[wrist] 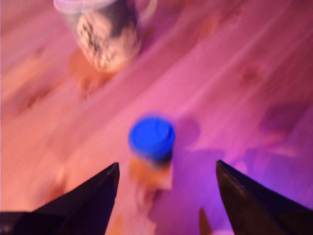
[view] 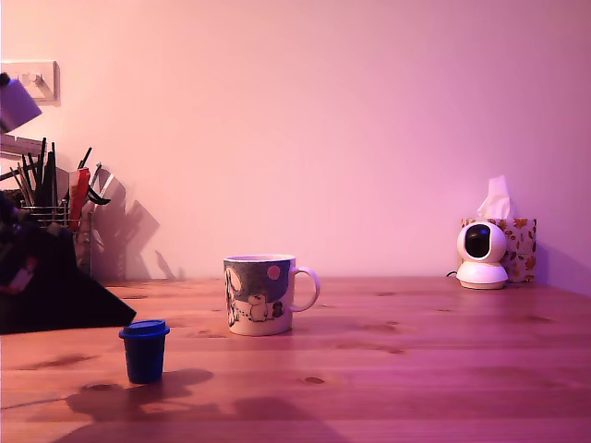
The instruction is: Pick up the coffee capsules on the table and drop them inside the coffee cup
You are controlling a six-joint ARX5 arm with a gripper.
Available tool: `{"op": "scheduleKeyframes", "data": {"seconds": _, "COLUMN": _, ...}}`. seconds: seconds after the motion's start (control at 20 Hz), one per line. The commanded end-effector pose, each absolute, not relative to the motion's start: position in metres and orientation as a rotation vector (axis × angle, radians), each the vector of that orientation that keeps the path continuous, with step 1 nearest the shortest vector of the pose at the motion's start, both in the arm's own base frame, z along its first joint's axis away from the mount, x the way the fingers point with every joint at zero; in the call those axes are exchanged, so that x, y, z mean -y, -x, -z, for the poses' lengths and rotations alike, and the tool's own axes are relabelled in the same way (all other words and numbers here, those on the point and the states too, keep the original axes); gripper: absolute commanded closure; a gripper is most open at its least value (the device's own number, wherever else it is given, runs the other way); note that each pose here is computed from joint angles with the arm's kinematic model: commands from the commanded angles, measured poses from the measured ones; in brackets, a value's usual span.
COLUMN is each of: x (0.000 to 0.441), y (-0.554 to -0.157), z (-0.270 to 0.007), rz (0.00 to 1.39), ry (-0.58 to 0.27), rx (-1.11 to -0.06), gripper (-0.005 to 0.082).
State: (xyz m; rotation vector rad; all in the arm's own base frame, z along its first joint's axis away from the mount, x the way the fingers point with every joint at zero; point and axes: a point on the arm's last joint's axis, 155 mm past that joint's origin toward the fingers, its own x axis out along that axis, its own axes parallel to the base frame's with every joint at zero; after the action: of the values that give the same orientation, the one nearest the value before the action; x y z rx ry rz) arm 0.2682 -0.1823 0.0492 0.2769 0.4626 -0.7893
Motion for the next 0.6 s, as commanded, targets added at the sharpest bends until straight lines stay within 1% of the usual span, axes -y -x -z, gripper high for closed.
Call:
{"op": "scheduleKeyframes", "data": {"seconds": 0.0, "x": 0.183, "y": -0.272, "z": -0.049, "rz": 0.797, "ry": -0.266, "rx": -0.454, "gripper": 0.0198}}
{"op": "scheduleKeyframes", "data": {"seconds": 0.15, "x": 0.185, "y": -0.276, "z": -0.048, "rz": 0.821, "ry": -0.245, "rx": -0.436, "gripper": 0.0198}}
{"op": "scheduleKeyframes", "data": {"seconds": 0.3, "x": 0.185, "y": -0.276, "z": -0.040, "rz": 0.840, "ry": -0.228, "rx": -0.446, "gripper": 0.0198}}
{"op": "scheduleKeyframes", "data": {"seconds": 0.55, "x": 0.186, "y": -0.282, "z": -0.034, "rz": 0.862, "ry": -0.225, "rx": -0.423, "gripper": 0.0198}}
